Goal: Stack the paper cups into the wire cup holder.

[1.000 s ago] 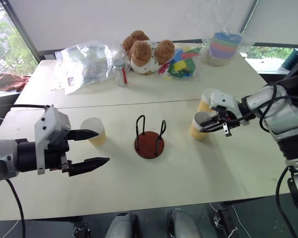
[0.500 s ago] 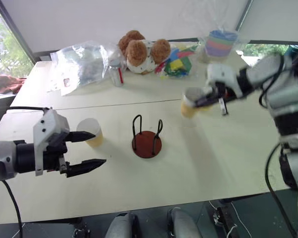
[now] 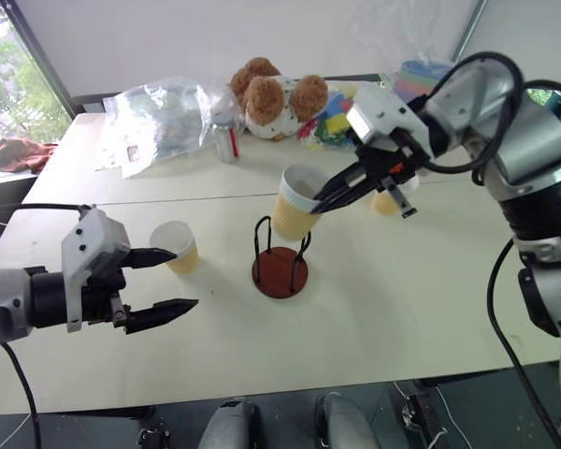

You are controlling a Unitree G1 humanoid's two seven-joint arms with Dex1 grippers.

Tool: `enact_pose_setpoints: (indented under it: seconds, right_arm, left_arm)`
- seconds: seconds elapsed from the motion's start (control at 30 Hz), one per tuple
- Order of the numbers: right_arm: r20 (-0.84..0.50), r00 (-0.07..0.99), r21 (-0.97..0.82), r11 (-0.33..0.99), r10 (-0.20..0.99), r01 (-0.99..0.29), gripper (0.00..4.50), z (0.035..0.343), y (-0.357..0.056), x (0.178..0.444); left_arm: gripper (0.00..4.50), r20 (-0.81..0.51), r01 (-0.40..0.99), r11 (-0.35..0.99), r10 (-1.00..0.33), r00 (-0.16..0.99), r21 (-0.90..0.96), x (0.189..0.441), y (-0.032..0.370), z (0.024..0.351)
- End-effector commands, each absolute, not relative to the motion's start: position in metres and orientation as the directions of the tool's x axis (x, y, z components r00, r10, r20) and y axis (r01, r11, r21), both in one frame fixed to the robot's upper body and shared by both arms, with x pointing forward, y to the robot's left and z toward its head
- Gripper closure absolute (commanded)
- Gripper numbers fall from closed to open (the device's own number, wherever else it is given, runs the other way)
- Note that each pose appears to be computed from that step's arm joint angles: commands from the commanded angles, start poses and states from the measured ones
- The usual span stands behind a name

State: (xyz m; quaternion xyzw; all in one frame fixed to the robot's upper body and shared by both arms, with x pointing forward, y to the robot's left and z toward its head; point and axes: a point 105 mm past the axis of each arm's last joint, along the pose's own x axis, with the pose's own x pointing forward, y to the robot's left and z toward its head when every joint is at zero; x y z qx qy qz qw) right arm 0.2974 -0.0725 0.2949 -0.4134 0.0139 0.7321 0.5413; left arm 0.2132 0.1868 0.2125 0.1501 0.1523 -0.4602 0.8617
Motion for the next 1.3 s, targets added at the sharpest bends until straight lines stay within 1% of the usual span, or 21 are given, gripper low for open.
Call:
enact_pose_setpoints:
  seconds: [0.03, 0.2, 0.37, 0.47, 0.6, 0.7, 0.77, 0.8, 0.83, 0.93, 1.0, 1.03, 1.1, 1.2, 1.3]
  right_arm:
    - [-0.635, -0.070, -0.463, -0.451, 0.769, -0.763, 4.43, 0.295, -0.065, 0.299]
    - [-0.658, -0.061, -0.473, -0.475, 0.750, -0.742, 4.43, 0.290, -0.057, 0.308]
    - [-0.668, -0.077, -0.461, -0.494, 0.740, -0.737, 4.43, 0.287, -0.052, 0.309]
    - [-0.671, -0.083, -0.453, -0.496, 0.737, -0.741, 3.59, 0.284, -0.051, 0.310]
    - [-0.653, -0.086, -0.453, -0.479, 0.752, -0.752, 1.54, 0.289, -0.052, 0.309]
    - [-0.632, -0.074, -0.460, -0.450, 0.771, -0.766, 1.54, 0.295, -0.055, 0.310]
    - [-0.609, -0.008, -0.478, -0.376, 0.793, -0.794, 1.54, 0.304, -0.067, 0.322]
    - [-0.603, 0.057, -0.496, -0.318, 0.796, -0.808, 1.54, 0.307, -0.077, 0.333]
    - [-0.598, 0.150, -0.521, -0.240, 0.787, -0.819, 1.54, 0.308, -0.090, 0.349]
    - [-0.604, 0.371, -0.582, -0.072, 0.705, -0.810, 1.54, 0.300, -0.128, 0.386]
    - [-0.608, 0.476, -0.603, 0.021, 0.635, -0.798, 1.54, 0.290, -0.151, 0.403]
    - [-0.609, 0.509, -0.608, 0.054, 0.608, -0.792, 1.54, 0.286, -0.159, 0.409]
    - [-0.616, 0.547, -0.605, 0.105, 0.566, -0.790, 1.54, 0.277, -0.172, 0.416]
    - [-0.621, 0.565, -0.591, 0.149, 0.543, -0.793, 1.54, 0.267, -0.181, 0.421]
    - [-0.643, 0.568, -0.570, 0.175, 0.513, -0.803, 1.54, 0.251, -0.190, 0.423]
  left_arm:
    - [0.00, -0.382, 0.838, 0.525, -0.751, 0.539, 0.151, 0.213, 0.184, 0.218]
    - [0.00, -0.377, 0.838, 0.525, -0.754, 0.538, 0.148, 0.214, 0.183, 0.218]
    - [0.00, -0.369, 0.839, 0.524, -0.758, 0.538, 0.148, 0.215, 0.181, 0.219]
    - [0.00, -0.363, 0.839, 0.524, -0.760, 0.539, 0.148, 0.216, 0.179, 0.219]
    - [0.00, -0.359, 0.838, 0.525, -0.761, 0.541, 0.150, 0.217, 0.179, 0.220]
    - [0.00, -0.352, 0.838, 0.524, -0.764, 0.541, 0.152, 0.218, 0.178, 0.221]
    - [0.00, -0.344, 0.841, 0.518, -0.769, 0.538, 0.157, 0.218, 0.176, 0.224]
    - [0.00, -0.336, 0.845, 0.510, -0.777, 0.532, 0.157, 0.218, 0.174, 0.226]
    - [0.00, -0.328, 0.851, 0.500, -0.786, 0.524, 0.160, 0.217, 0.172, 0.230]
    - [0.00, -0.318, 0.865, 0.471, -0.805, 0.501, 0.173, 0.215, 0.167, 0.239]
    - [0.00, -0.310, 0.868, 0.456, -0.811, 0.496, 0.194, 0.215, 0.164, 0.245]
    - [0.00, -0.304, 0.867, 0.453, -0.813, 0.497, 0.206, 0.216, 0.164, 0.248]
    - [0.00, -0.285, 0.864, 0.456, -0.817, 0.502, 0.216, 0.219, 0.165, 0.253]
    - [0.00, -0.302, 0.859, 0.458, -0.806, 0.510, 0.229, 0.224, 0.171, 0.253]
    - [0.00, -0.284, 0.843, 0.488, -0.795, 0.536, 0.225, 0.233, 0.179, 0.252]
